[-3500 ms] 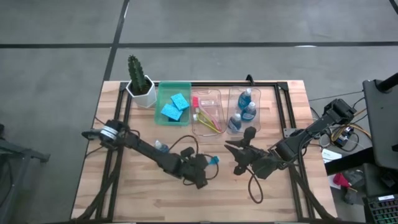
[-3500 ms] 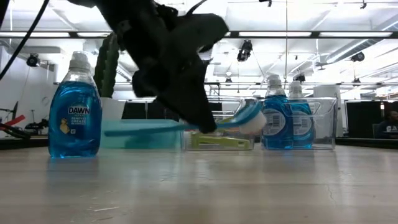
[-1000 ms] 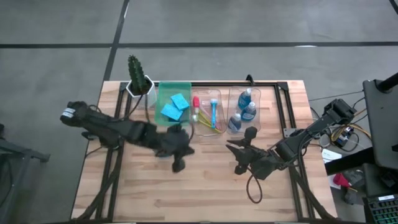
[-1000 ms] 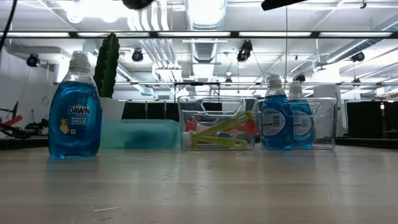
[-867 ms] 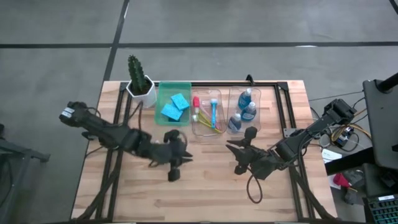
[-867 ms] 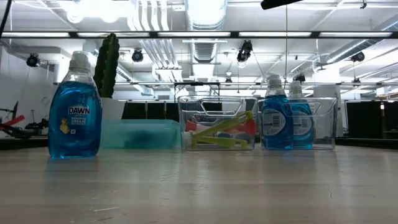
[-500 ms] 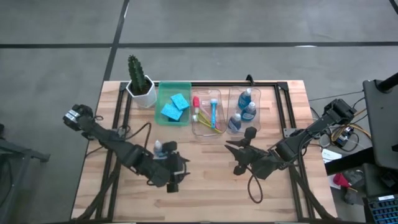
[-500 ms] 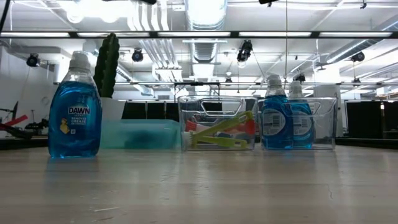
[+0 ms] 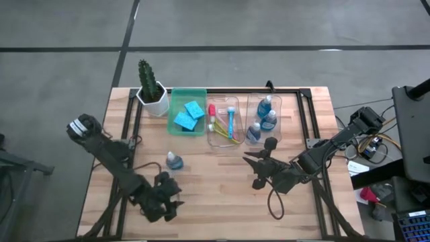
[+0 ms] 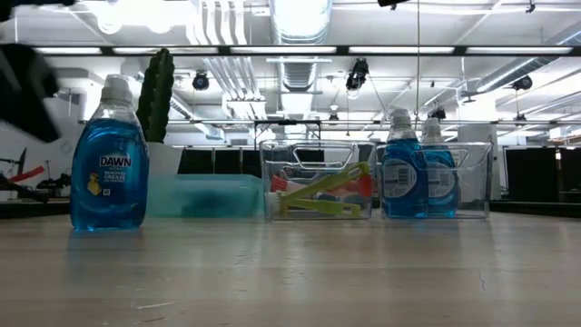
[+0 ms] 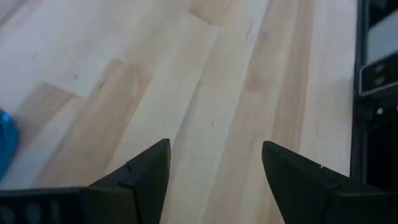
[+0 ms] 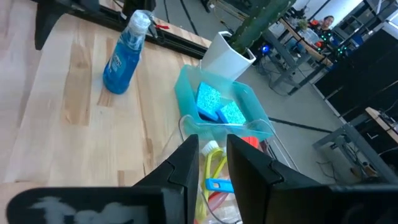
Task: Pick & Place Kitchen Sink Supplies
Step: Put the blue dishwashing liquid bottle into the right transparent bin
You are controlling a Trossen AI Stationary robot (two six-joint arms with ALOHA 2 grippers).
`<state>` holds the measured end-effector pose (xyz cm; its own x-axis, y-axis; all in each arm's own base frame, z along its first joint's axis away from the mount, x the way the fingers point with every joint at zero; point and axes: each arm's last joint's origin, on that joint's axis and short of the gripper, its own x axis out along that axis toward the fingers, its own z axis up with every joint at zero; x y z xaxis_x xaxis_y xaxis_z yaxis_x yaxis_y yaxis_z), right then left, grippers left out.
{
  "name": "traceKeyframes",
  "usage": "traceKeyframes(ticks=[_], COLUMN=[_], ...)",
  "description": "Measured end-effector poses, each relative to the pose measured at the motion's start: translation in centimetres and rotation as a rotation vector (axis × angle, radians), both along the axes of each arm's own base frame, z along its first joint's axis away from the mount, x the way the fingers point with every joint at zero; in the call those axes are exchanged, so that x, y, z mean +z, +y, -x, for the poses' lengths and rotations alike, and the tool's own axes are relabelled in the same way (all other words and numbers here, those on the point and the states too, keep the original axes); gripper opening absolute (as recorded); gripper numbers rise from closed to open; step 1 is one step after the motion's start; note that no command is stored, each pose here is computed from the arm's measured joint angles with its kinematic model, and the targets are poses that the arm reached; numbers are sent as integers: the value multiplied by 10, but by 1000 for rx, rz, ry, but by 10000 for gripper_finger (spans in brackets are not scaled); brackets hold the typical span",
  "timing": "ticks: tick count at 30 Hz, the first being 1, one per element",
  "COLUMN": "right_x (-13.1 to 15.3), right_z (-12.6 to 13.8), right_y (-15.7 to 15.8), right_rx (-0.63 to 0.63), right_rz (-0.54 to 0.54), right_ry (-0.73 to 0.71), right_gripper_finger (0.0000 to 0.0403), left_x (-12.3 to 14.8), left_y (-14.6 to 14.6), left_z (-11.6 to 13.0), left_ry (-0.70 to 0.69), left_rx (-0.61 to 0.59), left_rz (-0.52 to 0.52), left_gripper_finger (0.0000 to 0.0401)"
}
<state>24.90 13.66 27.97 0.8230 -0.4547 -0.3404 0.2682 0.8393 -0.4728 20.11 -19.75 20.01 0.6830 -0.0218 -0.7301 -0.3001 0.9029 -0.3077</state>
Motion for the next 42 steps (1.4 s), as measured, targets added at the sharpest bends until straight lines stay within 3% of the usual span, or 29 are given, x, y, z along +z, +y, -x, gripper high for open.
traceKeyframes(ticks=[9,22,29,35,38,42], right_x=[0,2,2,2,2,2], right_z=[0,-1,-1,-1,-1,-1], right_y=[0,1,1,1,1,1], right_rx=[0,0,-4,-7,-7,-6], right_rz=[-1,-13,-22,-28,-28,-27], right_ry=[-2,-19,-25,-29,-29,-28], right_gripper_finger=[69,86,77,69,69,74], left_x=[-47,-71,-78,-92,-98,-106], left_y=[0,37,51,63,65,70], left_z=[53,77,82,88,88,89], left_ry=[-99,113,56,36,-20,-82], left_rx=[164,275,300,319,320,281], left_rz=[-15,-214,-328,-342,-306,-338], left_gripper_finger=[241,216,215,217,220,225])
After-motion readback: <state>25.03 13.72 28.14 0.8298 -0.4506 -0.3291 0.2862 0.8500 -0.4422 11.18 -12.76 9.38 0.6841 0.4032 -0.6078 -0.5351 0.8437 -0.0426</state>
